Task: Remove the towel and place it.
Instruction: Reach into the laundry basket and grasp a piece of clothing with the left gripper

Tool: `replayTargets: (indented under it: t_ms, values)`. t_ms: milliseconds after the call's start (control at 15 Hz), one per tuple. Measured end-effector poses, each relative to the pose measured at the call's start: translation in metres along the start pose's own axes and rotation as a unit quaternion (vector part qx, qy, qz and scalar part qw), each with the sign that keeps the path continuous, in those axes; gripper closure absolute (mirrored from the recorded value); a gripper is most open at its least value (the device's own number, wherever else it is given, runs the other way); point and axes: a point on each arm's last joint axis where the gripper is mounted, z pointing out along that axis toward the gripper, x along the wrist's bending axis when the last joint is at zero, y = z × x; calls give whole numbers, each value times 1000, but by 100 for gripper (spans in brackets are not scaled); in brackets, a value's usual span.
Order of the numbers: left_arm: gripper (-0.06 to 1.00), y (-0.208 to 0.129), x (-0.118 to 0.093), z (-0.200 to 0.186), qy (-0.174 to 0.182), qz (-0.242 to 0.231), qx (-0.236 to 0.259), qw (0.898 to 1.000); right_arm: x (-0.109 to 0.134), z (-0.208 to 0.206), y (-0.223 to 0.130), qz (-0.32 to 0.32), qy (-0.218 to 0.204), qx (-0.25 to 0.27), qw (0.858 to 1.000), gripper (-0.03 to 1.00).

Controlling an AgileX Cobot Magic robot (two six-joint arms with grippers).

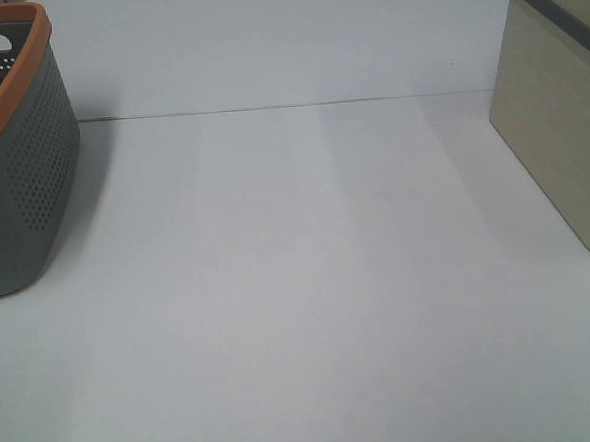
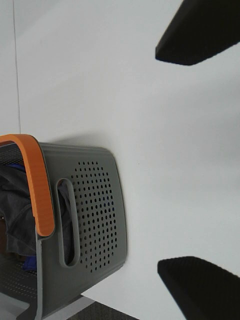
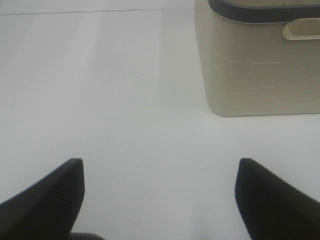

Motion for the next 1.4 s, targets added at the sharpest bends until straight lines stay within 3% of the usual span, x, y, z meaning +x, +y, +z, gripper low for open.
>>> replayTargets:
  t_ms: [1400]
  values:
    - [-4, 0, 0, 0, -1, -1, 0, 1000, 0, 0, 0, 0, 0, 0, 1000, 16]
